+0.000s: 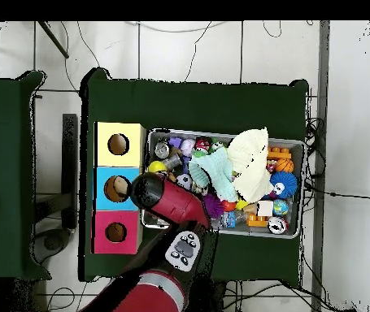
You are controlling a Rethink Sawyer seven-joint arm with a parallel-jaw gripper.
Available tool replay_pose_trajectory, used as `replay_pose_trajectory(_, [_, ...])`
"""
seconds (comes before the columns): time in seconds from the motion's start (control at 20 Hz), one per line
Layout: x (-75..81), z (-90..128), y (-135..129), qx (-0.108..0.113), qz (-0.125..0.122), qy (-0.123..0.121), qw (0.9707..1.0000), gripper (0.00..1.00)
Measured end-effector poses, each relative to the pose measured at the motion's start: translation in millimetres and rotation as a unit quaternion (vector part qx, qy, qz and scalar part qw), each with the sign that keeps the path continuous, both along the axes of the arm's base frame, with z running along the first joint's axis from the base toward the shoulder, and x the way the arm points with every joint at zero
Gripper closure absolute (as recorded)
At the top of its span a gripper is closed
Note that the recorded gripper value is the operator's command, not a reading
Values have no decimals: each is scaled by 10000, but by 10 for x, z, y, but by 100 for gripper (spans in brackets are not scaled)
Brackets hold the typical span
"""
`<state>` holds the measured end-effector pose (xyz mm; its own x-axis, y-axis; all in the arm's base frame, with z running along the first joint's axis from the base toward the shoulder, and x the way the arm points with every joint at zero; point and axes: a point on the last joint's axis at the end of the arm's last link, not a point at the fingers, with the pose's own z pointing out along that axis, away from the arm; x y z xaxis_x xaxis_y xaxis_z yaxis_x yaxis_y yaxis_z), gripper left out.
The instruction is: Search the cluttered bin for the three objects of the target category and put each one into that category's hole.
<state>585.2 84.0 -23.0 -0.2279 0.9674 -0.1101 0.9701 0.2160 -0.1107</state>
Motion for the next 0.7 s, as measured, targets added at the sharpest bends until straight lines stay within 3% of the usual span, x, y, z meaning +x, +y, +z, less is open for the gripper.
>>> replay_pose_trajectory(0.25, [16, -67, 3, -138, 3, -160, 9998, 0])
replay_pose_trajectory(0.3, [10, -99, 26, -254, 78, -244, 9993, 100])
replay_pose_trajectory(0.45, [14, -106, 52, -322, 131, -296, 9990, 100])
replay_pose_trajectory(0.7, [-17, -106, 152, -637, 358, -435, 9964, 100])
